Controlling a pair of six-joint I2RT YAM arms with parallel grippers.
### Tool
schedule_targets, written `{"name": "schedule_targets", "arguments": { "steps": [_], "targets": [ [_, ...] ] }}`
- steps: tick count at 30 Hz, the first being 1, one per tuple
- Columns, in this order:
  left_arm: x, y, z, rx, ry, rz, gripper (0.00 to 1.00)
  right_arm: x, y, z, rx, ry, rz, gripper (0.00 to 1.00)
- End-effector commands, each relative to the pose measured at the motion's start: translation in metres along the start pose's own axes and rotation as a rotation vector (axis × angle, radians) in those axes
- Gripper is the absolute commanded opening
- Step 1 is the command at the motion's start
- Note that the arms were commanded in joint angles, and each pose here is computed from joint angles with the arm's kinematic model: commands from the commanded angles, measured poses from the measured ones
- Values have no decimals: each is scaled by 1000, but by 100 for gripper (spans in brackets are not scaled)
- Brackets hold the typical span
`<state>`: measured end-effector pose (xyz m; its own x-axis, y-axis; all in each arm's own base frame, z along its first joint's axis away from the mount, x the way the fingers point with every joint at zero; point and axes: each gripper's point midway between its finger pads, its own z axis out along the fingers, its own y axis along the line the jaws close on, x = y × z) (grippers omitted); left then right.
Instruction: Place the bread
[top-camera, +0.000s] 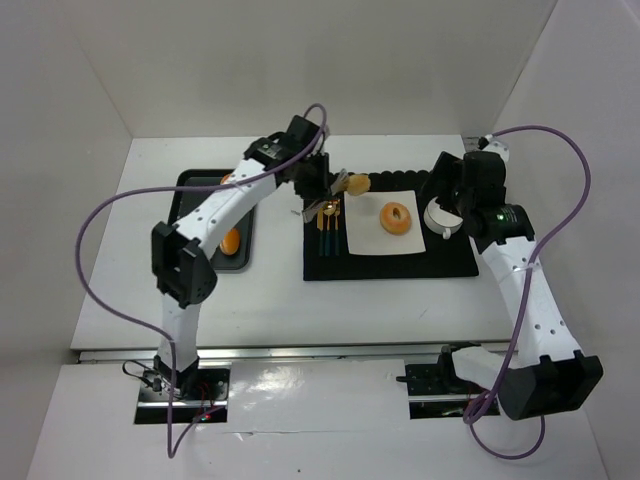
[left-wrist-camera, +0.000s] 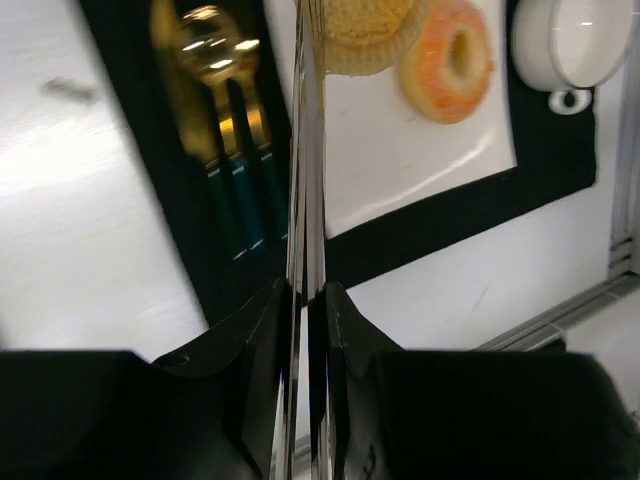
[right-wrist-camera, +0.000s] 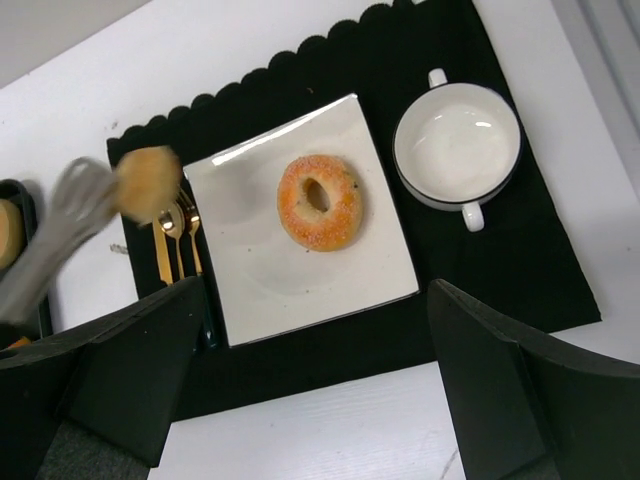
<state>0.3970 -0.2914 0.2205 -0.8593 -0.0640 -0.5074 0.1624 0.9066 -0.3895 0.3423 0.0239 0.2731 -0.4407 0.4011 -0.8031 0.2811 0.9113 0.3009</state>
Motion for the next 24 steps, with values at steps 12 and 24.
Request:
{"name": "schedule_targets", "arguments": {
  "steps": [12, 24],
  "targets": [
    [1, -48, 66, 137, 72, 0, 31, -14, -20, -21, 74, -65, -10, 99],
    [-6, -50, 23, 134, 29, 34, 51, -12, -12, -14, 38, -49, -1, 99]
  ]
}}
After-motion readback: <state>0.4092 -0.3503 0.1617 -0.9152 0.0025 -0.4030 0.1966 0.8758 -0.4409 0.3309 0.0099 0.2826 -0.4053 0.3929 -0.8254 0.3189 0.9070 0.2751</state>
